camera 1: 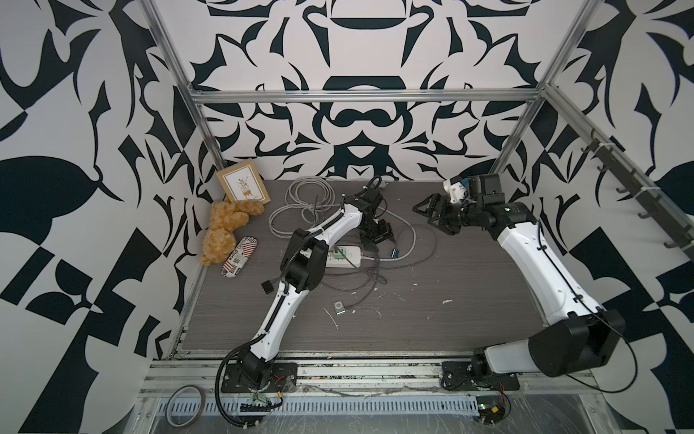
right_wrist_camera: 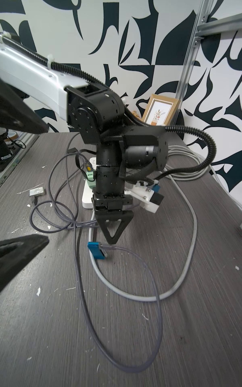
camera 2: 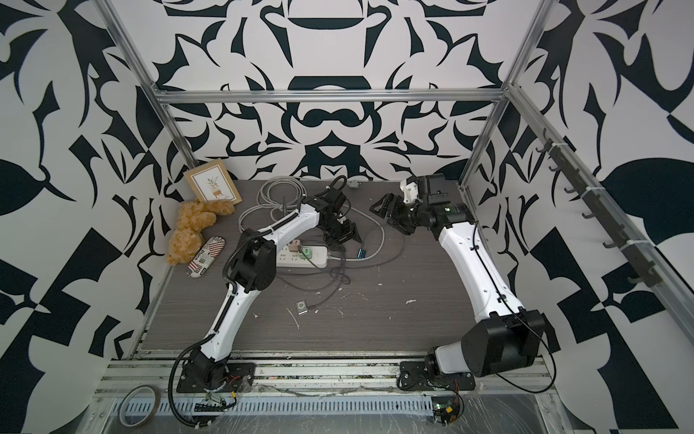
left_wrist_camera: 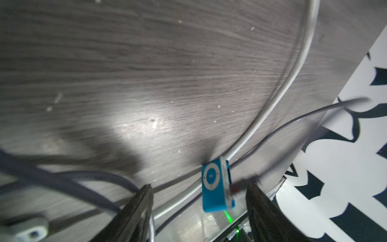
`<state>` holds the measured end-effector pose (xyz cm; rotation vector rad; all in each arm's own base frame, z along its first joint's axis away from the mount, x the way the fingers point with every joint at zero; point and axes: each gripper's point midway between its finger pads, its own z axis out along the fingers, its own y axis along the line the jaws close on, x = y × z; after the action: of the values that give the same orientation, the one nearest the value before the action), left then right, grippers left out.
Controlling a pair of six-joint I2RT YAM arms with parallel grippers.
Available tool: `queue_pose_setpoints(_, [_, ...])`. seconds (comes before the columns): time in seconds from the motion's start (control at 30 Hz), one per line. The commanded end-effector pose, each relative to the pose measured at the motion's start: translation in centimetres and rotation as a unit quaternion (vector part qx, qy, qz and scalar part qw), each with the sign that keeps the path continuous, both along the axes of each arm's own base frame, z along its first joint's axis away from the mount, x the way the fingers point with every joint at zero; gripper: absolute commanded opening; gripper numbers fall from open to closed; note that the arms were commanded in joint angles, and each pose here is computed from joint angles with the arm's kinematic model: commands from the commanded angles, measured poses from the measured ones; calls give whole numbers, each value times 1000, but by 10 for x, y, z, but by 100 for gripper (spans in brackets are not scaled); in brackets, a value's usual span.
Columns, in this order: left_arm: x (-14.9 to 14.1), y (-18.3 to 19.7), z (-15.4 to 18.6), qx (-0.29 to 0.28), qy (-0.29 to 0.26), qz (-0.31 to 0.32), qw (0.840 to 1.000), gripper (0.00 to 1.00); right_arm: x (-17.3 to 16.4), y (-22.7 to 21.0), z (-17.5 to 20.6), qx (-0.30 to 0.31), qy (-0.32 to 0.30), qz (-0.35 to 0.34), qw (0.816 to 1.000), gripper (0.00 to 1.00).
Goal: Charge mp3
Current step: Place the MP3 player at the center of the board, then reset both arms
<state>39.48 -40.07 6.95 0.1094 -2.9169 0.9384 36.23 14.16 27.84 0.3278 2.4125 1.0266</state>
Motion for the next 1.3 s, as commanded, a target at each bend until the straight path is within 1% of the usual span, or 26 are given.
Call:
queue_pose_setpoints(0.0, [11, 3, 91, -49, -97, 8, 994, 78, 7, -21, -2, -17, -42, -16, 999, 80])
queue_pose_setpoints(0.07, [16, 24, 121, -46, -151, 29, 987, 88, 14, -39, -6, -12, -58, -42, 997, 84])
queue_pose_setpoints(0.2, [14, 92, 161, -49, -211, 79, 973, 93, 26, -64, -17, -36, -90, -67, 993, 88])
queue_pose_setpoints(0.27, [12, 144, 179, -31, -267, 114, 956, 94, 31, -81, -29, -73, -107, -86, 988, 90])
queue_pose_setpoints(0.33, [9, 216, 191, 17, -337, 179, 924, 100, 35, -104, -44, -137, -141, -116, 974, 94])
queue_pose_setpoints(0.4, [5, 285, 195, 54, -392, 246, 885, 99, 37, -122, -59, -188, -183, -140, 955, 94])
queue_pose_setpoints(0.47, [-1, 354, 186, 118, -437, 293, 842, 99, 39, -138, -80, -235, -219, -162, 933, 94])
queue_pose_setpoints(0.5, [-3, 383, 176, 149, -441, 318, 826, 99, 39, -143, -89, -255, -234, -165, 923, 94])
queue_pose_setpoints(0.53, [-4, 408, 163, 170, -443, 335, 814, 99, 38, -149, -101, -278, -244, -171, 913, 94])
queue_pose_setpoints(0.6, [-3, 439, 133, 206, -447, 341, 801, 99, 36, -166, -117, -318, -247, -198, 893, 94])
queue_pose_setpoints(0.63, [-1, 445, 117, 219, -455, 331, 797, 99, 33, -172, -125, -341, -257, -204, 881, 96])
queue_pose_setpoints(0.67, [1, 445, 104, 229, -471, 314, 792, 99, 31, -173, -132, -342, -270, -211, 875, 99])
queue_pose_setpoints(0.7, [0, 445, 98, 234, -486, 302, 786, 99, 30, -172, -139, -344, -275, -206, 874, 99])
queue_pose_setpoints(0.73, [1, 444, 80, 238, -484, 293, 789, 99, 31, -169, -141, -340, -276, -198, 877, 99])
queue_pose_setpoints(0.77, [-2, 444, 74, 239, -488, 291, 788, 100, 30, -169, -142, -351, -269, -189, 877, 99])
queue_pose_setpoints(0.83, [-5, 442, 65, 236, -501, 285, 783, 99, 30, -166, -134, -346, -304, -188, 868, 99])
queue_pose_setpoints(0.87, [-3, 440, 65, 231, -519, 280, 773, 100, 29, -166, -132, -348, -311, -188, 864, 99])
queue_pose_setpoints(0.9, [-3, 439, 64, 228, -515, 273, 780, 99, 28, -165, -132, -351, -314, -185, 863, 99])
queue_pose_setpoints(0.97, [1, 434, 69, 231, -535, 243, 776, 99, 22, -157, -132, -341, -322, -166, 867, 99])
queue_pose_setpoints(1.03, [-5, 418, 65, 208, -547, 204, 785, 99, 11, -154, -141, -343, -313, -159, 871, 99])
queue_pose_setpoints(1.1, [-21, 405, 52, 208, -567, 187, 774, 99, -4, -157, -154, -355, -305, -166, 868, 99])
queue_pose_setpoints(1.13, [-28, 408, 50, 218, -581, 205, 757, 100, -11, -159, -159, -359, -304, -168, 866, 99])
queue_pose_setpoints(1.17, [-30, 407, 51, 216, -592, 209, 748, 99, -13, -158, -161, -366, -313, -163, 861, 99])
queue_pose_setpoints(1.2, [-28, 406, 47, 222, -590, 198, 750, 99, -12, -158, -163, -372, -317, -158, 858, 99])
queue_pose_setpoints(1.23, [-18, 404, 40, 221, -581, 191, 759, 100, -6, -158, -166, -370, -309, -157, 862, 100])
queue_pose_setpoints(1.27, [-11, 394, 30, 208, -581, 162, 770, 99, 3, -156, -168, -361, -298, -152, 871, 99])
